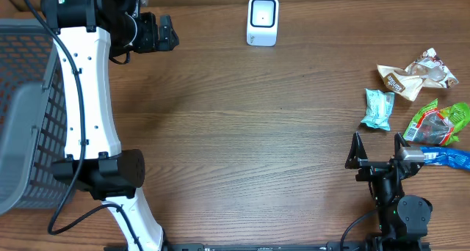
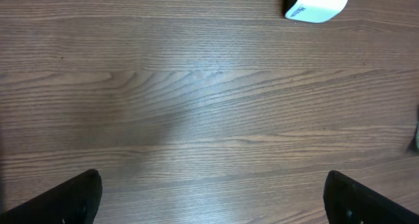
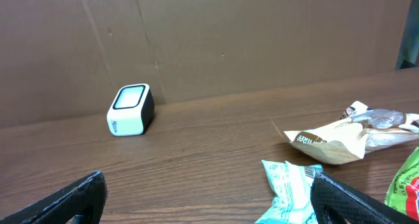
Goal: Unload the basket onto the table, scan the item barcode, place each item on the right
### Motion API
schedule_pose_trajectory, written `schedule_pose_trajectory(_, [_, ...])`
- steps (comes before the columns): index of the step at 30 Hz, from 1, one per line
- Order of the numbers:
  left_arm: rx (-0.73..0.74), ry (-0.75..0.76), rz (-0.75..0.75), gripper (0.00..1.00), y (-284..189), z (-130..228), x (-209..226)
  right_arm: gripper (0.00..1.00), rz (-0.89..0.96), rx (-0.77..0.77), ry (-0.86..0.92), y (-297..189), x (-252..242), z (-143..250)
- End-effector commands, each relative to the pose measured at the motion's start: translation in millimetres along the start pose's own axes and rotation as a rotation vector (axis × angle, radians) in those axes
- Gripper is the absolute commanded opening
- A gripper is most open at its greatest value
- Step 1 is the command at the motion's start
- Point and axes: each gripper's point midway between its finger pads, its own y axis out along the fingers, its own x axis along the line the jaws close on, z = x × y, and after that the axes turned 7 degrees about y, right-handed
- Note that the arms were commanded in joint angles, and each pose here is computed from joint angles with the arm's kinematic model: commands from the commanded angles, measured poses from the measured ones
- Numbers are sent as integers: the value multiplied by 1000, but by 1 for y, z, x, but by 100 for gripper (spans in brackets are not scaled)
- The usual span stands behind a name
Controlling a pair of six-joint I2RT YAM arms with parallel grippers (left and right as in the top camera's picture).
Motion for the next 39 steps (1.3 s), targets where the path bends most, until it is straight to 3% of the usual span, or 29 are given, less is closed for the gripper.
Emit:
schedule_pose_trajectory(1, [-76,47,-32,100,-28,-1,-17,100,2,-6,-4,0,-1,1])
schedule_pose_trajectory(10, [-374,163,-84,100,-29,2,-41,100,2,-6,-4,0,-1,1])
schedule_pose_trajectory(26, [-694,107,-159,100,35,166,15,100,2,-6,-4,0,-1,1])
schedule_pose_trajectory(33, [-989,228,-235,100,14,183,12,100,2,-6,-4,0,-1,1])
schedule_pose_trajectory(39, [-1113,288,-282,99,8,200,9,100,2,-6,-4,0,-1,1])
